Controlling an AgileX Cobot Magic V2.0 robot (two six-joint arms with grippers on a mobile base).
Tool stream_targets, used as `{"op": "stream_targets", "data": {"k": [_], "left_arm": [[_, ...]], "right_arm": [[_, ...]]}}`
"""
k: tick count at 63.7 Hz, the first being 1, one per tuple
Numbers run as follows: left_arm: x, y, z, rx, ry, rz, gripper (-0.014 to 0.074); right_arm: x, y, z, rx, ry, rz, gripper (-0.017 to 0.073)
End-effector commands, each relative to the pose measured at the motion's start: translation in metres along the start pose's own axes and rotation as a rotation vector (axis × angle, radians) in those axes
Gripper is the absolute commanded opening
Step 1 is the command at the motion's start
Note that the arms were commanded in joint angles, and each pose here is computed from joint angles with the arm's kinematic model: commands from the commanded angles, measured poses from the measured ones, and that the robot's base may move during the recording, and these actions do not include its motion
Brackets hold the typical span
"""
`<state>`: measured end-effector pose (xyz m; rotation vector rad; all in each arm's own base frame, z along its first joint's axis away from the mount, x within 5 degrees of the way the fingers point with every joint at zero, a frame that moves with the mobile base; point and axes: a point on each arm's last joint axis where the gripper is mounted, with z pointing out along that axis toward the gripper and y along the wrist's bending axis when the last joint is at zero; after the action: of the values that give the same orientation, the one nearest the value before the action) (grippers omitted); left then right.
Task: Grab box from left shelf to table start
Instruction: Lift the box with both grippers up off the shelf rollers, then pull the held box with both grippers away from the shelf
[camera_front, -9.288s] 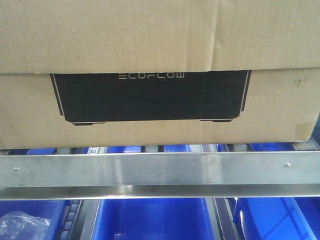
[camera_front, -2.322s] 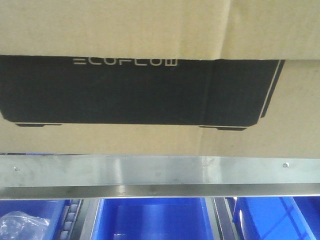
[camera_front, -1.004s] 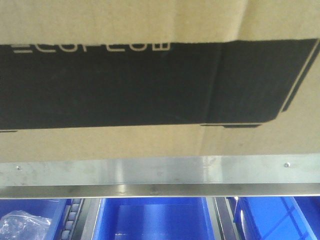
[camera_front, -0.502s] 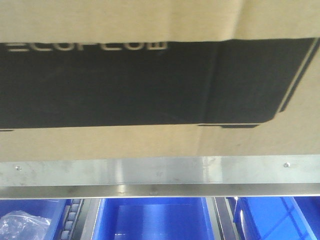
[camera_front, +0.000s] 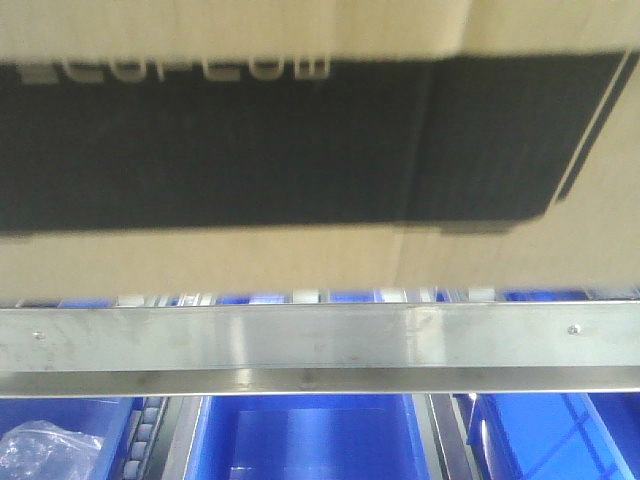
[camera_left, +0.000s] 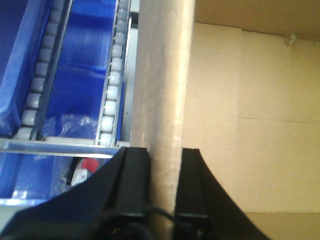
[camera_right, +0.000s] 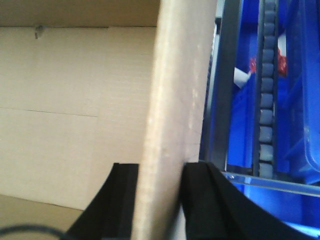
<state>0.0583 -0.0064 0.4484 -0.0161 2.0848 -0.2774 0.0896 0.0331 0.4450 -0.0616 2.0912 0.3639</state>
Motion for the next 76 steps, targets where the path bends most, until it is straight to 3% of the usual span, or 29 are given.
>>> {"op": "stream_targets", "data": {"k": [1,31,76], "left_arm": [[-0.019,0.009,-0.019,-0.050,-0.212,0.021,-0.0094],[-0.015,0.016,-0.038,-0.030,-0.287,0.039,-0.0094],[-0.019,0.014,-0.040,-0.006,-0.338,0.053,-0.0094]], "right_arm": [[-0.014,-0.010,-0.023,0.068,-0.184,-0.068,0.0057],[-0.009,-0.017,-0.043,0.078,-0.237,-0.066,0.0057],[-0.010,-0.016,-0.044,0.074,-0.244,-0.067,0.0057]]}}
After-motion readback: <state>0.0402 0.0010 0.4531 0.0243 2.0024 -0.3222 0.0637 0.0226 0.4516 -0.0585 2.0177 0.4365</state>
